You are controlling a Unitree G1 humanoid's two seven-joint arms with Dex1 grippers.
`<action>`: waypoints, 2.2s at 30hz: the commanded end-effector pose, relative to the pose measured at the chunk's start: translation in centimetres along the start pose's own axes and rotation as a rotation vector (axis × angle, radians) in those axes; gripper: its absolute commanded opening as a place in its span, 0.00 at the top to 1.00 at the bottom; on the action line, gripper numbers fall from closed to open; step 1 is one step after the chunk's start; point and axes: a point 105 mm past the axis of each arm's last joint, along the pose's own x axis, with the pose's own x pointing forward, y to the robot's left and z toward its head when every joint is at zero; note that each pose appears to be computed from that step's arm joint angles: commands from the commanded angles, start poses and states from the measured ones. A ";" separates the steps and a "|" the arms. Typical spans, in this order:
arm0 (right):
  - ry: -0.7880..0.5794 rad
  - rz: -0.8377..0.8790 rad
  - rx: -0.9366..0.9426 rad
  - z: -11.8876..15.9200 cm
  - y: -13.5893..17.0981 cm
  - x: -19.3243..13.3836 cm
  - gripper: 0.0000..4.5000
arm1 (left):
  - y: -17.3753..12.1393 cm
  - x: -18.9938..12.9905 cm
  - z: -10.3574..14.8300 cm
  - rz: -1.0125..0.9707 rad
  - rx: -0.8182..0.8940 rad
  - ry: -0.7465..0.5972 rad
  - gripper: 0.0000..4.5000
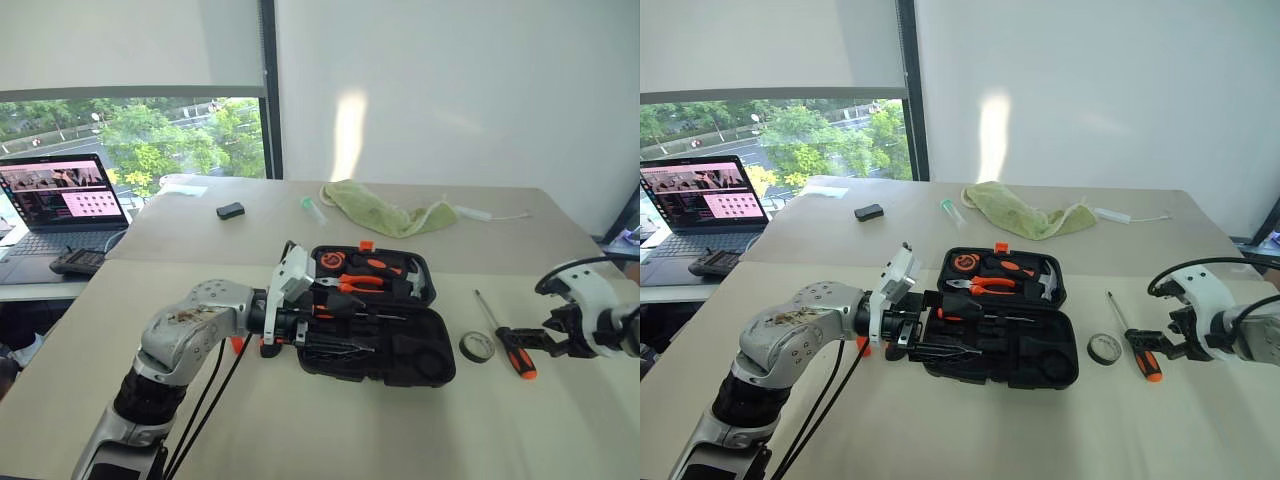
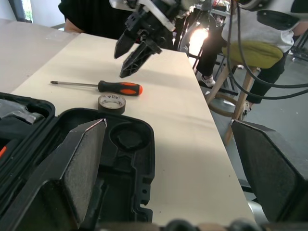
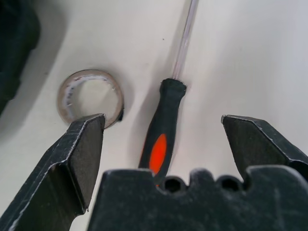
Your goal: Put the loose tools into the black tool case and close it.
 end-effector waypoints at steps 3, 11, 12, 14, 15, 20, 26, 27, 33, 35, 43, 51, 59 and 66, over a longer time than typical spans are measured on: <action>0.098 -0.045 -0.035 -1.1 -2.0 2.9 0.00 | -0.4 0.1 1.3 0.012 0.070 -0.023 0.01; 0.114 -0.024 -0.084 -0.8 -2.7 3.6 0.53 | 0.0 -0.5 1.3 0.070 0.055 -0.023 0.00; 0.097 -0.017 -0.100 -0.3 -2.6 3.1 0.61 | 0.2 -0.7 1.2 0.084 0.050 -0.026 0.00; 0.043 0.007 -0.145 0.7 -2.0 1.7 0.77 | 0.7 -0.9 1.1 0.129 0.047 -0.035 0.00; 0.016 0.016 -0.160 1.2 -1.7 1.1 0.82 | 1.0 -1.1 1.1 0.154 0.053 -0.040 0.00; -0.243 0.189 -0.372 6.6 4.8 -3.8 0.83 | 2.7 -2.3 1.5 0.329 0.122 -0.149 0.00; -0.267 0.388 -0.714 8.7 13.1 -2.1 0.83 | 2.0 -5.3 0.6 0.319 0.024 -0.151 0.00; -0.256 0.403 -0.754 8.8 13.9 -1.4 0.83 | 2.0 -5.8 0.4 0.331 0.023 -0.143 0.00; -0.160 0.463 -0.955 9.0 16.3 3.3 0.83 | 0.0 -8.8 -1.5 0.363 0.013 -0.051 0.00; -0.143 0.472 -1.006 9.4 16.6 4.1 0.83 | -0.3 -9.4 -1.8 0.384 0.013 -0.038 0.00; -0.091 0.592 -1.144 10.2 18.8 4.9 0.83 | -1.1 -10.5 -1.7 0.433 0.035 -0.008 0.00; -0.093 0.647 -1.135 10.4 19.4 3.9 0.83 | -1.2 -10.7 -1.8 0.453 0.032 -0.011 0.00; -0.041 0.627 -1.104 10.0 18.4 5.2 0.83 | -1.1 -10.4 -1.9 0.452 0.040 -0.012 0.00; -0.003 0.648 -1.121 9.2 18.0 6.7 0.83 | -1.2 -10.2 -2.1 0.448 0.046 -0.003 0.00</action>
